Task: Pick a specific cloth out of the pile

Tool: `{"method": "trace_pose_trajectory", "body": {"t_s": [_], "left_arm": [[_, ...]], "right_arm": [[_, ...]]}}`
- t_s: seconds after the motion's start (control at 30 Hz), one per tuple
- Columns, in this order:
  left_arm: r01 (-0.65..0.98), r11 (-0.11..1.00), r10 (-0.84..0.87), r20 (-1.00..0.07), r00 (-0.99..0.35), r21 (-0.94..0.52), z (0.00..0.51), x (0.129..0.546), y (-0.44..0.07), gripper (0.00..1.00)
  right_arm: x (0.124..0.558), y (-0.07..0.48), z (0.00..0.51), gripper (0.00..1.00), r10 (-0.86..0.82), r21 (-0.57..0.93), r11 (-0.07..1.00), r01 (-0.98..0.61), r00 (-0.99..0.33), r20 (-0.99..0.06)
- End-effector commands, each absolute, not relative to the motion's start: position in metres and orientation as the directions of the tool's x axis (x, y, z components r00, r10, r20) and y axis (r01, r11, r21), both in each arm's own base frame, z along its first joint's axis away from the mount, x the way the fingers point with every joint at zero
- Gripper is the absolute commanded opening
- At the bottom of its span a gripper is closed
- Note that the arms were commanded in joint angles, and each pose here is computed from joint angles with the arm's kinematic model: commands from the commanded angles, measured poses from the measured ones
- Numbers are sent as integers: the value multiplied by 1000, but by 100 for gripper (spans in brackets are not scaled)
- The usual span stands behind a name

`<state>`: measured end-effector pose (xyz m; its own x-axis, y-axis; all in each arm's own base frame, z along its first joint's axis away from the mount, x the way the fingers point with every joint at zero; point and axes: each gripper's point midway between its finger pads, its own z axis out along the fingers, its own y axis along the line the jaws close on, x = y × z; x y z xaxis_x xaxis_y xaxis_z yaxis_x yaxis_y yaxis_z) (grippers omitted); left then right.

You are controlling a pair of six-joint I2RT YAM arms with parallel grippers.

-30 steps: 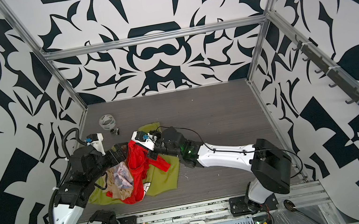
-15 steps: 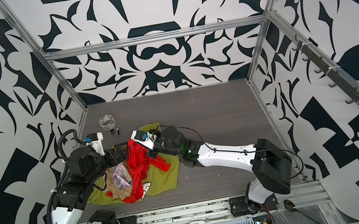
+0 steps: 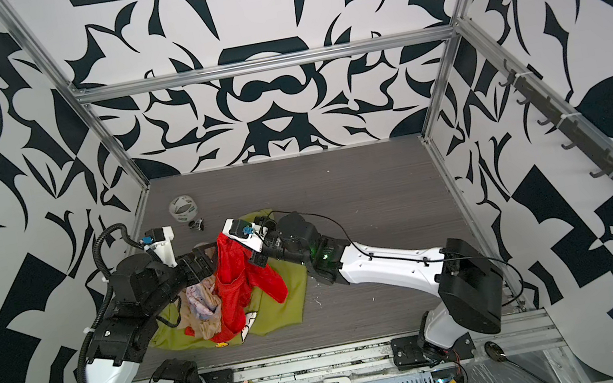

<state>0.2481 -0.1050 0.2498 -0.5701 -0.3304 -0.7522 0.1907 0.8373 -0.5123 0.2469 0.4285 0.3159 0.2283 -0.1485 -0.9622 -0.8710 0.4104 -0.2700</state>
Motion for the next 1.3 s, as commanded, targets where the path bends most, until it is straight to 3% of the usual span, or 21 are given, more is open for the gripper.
{"method": "trace_pose_trajectory", "body": {"t_s": [0.0,0.33,0.67,1.27], "left_arm": [[235,826,-331,-778,-534,-513,271,246,-107,99],[259,821,-334,-795,-506,-509,285,243,-107,99],[390,762,-307,-818,-487,-518,299,233,-125,99],[461,670,-279,-773,-569,-582,292,216,-145,99]], "right_arm": [[240,413,405,0,31,-302,481,-823,359,-933],[237,409,421,0,46,-322,487,-812,392,-919],[234,403,431,0,48,-341,490,-802,415,-908],[233,398,441,0,52,-357,487,-797,435,-899]]}}
